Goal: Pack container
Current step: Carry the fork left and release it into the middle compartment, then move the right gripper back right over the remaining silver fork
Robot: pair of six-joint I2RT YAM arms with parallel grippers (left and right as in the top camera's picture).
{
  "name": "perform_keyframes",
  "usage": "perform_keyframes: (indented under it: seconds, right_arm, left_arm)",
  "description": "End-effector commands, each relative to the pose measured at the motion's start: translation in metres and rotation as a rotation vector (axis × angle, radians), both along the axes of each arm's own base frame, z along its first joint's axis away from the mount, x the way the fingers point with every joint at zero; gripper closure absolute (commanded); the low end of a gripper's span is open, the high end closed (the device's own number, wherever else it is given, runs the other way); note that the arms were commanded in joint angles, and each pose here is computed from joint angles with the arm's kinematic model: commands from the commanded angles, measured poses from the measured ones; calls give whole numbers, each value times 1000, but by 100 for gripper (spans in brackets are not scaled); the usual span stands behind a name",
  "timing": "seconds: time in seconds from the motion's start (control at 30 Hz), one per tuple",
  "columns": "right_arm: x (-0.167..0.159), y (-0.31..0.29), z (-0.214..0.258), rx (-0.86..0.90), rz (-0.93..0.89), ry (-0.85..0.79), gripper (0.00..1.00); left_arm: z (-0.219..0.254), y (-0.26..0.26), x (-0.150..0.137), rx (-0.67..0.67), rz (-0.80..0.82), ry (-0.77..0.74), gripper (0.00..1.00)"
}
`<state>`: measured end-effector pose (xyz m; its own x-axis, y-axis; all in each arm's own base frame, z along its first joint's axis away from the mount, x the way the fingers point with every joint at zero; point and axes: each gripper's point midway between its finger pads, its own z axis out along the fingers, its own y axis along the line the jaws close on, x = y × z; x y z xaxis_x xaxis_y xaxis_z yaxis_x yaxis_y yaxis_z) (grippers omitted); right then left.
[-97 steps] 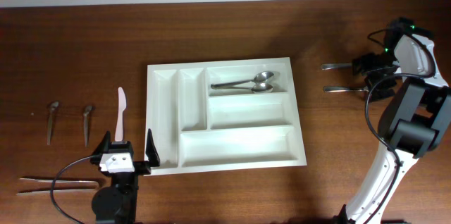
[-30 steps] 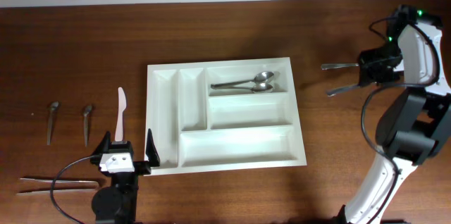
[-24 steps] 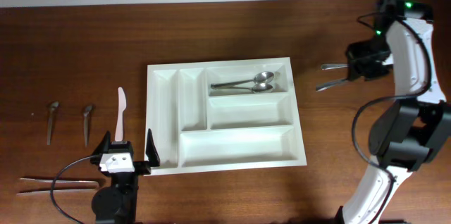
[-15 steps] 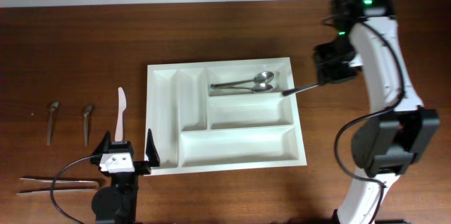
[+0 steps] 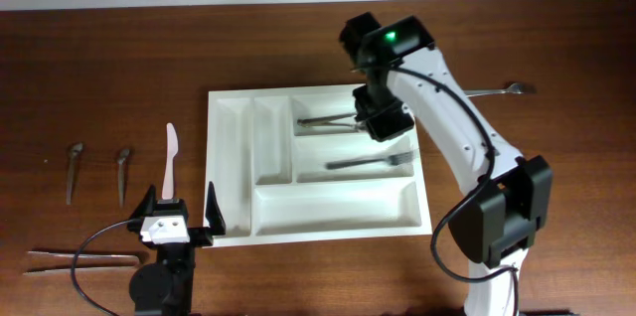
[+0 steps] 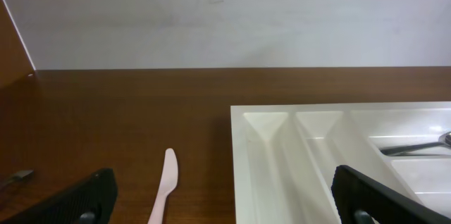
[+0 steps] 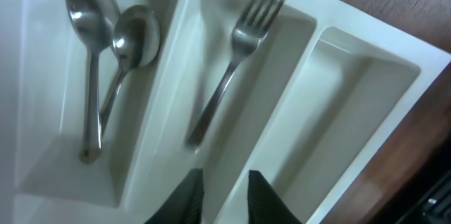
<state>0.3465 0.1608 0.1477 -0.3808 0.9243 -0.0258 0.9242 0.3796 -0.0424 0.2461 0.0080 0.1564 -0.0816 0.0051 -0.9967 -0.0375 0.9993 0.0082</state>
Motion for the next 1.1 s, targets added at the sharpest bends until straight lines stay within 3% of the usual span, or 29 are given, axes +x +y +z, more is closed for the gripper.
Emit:
perform_keyframes:
  seconds: [0.0, 0.13, 0.33, 0.4, 0.53, 0.7, 0.83, 1.07]
  right_arm:
    - [4, -15, 9, -57, -42, -50, 76]
    - [8, -27, 9, -67, -62, -47, 67]
    - [30, -78, 12, -177, -31, -96, 12]
    - [45, -100, 15, -224, 34, -130, 0]
    - [84, -140, 15, -199, 156, -215, 1]
    - [135, -143, 12, 109, 353, -401, 4]
    - [151, -162, 12, 270, 384, -494, 5]
    - [166, -207, 12, 249, 364, -576, 5]
  left_arm:
    - [0, 2, 0, 12, 9, -1, 1]
    - [0, 2, 0, 12, 9, -1, 1]
    - [0, 2, 0, 12, 9, -1, 1]
    - [0, 2, 0, 12, 9, -1, 1]
    - [0, 2, 0, 12, 9, -1, 1]
    - [0, 2, 0, 12, 9, -1, 1]
    - [0, 2, 0, 12, 9, -1, 1]
    - [0, 2, 0, 12, 9, -1, 1]
